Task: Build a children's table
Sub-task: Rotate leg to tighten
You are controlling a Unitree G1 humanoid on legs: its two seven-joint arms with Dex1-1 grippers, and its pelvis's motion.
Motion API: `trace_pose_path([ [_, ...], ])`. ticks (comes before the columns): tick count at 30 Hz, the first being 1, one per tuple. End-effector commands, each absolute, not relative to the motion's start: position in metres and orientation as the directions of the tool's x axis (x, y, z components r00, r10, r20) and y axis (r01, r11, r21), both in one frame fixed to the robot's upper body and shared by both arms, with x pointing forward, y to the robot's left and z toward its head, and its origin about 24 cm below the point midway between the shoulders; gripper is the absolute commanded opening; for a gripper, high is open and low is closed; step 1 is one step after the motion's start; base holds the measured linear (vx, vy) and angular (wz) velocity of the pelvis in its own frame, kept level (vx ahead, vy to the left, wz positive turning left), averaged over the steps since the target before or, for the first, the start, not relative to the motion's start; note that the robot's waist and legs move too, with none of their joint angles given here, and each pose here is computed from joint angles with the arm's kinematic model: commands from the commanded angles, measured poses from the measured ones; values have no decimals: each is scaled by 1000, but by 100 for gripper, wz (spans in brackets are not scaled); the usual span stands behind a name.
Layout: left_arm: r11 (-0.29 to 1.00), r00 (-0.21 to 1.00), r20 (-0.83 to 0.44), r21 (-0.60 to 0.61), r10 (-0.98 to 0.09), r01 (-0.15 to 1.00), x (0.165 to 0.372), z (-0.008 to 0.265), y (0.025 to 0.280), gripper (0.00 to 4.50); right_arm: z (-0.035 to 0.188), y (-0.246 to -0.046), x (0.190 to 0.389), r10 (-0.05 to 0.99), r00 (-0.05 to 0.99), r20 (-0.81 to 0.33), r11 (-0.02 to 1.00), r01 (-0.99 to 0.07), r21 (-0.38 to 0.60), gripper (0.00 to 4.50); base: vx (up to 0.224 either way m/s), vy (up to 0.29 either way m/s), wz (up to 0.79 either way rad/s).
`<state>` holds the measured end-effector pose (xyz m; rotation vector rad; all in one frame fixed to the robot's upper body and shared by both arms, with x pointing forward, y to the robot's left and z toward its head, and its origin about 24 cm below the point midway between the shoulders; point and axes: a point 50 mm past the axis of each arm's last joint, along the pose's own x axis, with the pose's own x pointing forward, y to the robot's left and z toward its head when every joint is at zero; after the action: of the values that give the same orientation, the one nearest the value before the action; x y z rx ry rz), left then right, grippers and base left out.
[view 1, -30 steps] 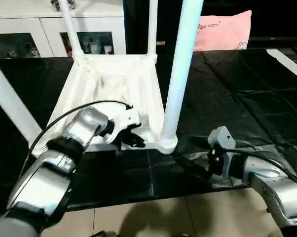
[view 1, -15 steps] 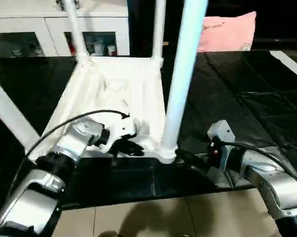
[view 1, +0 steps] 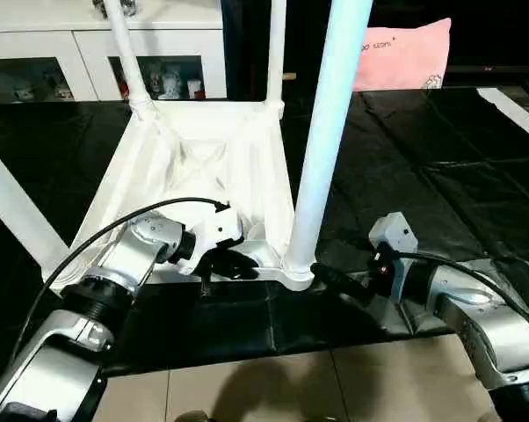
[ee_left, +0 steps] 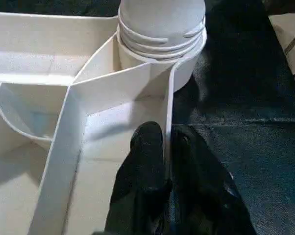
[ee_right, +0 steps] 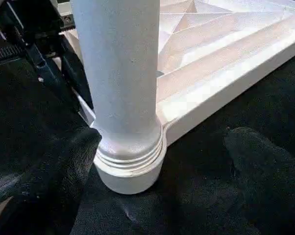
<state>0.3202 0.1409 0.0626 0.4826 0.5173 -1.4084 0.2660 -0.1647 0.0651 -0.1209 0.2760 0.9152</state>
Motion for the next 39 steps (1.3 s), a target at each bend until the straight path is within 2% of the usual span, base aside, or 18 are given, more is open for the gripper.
trace_pose_path([
  [1, 103, 94, -604, 19, -792, 995, 320, 65, 143, 37, 64, -164, 264, 767, 573, -288, 600, -800, 8, 450, 0, 0, 0],
  [7, 87, 63, -597, -11, -800, 996, 317, 66, 144, 4, 63, -163, 264, 770, 570, -287, 597, -802, 9, 450, 0, 0, 0],
  [15, 49, 27, -597, -21, -802, 999, 315, 68, 143, 4, 65, -159, 273, 795, 537, -280, 559, -829, -5, 450, 0, 0, 0],
  [18, -18, -22, -609, -13, -793, 1000, 310, 67, 140, 4, 66, -154, 275, 854, 436, -285, 452, -892, -9, 450, 0, 0, 0],
  [23, -66, -51, -611, 1, -790, 998, 308, 67, 137, 4, 67, -151, 277, 892, 343, -295, 359, -933, 3, 450, 0, 0, 0],
  [25, -105, -80, -613, 6, -786, 994, 306, 69, 133, 4, 67, -148, 281, 920, 255, -297, 278, -960, 36, 450, 0, 0, 0],
  [26, -116, -89, -614, 5, -784, 993, 306, 69, 132, 0, 67, -148, 282, 926, 231, -298, 256, -966, 48, 431, 0, 0, 0],
  [28, -161, -126, -620, 0, -775, 987, 303, 70, 129, 0, 67, -146, 287, 939, 158, -306, 190, -979, 76, 431, 0, 0, 0],
  [29, -170, -133, -622, 0, -772, 985, 302, 71, 128, 0, 67, -146, 288, 941, 144, -307, 178, -980, 84, 403, 0, 0, 0],
  [30, -181, -140, -626, 1, -767, 984, 302, 71, 127, 0, 67, -146, 289, 943, 122, -311, 158, -983, 95, 403, 0, 0, 0],
  [34, -200, -152, -638, 4, -755, 980, 302, 70, 126, 0, 66, -147, 289, 945, 66, -319, 110, -986, 123, 362, 0, 0, 0],
  [39, -208, -158, -642, 1, -750, 978, 301, 69, 125, 0, 66, -149, 293, 946, 22, -325, 74, -986, 148, 332, 0, 0, 0],
])
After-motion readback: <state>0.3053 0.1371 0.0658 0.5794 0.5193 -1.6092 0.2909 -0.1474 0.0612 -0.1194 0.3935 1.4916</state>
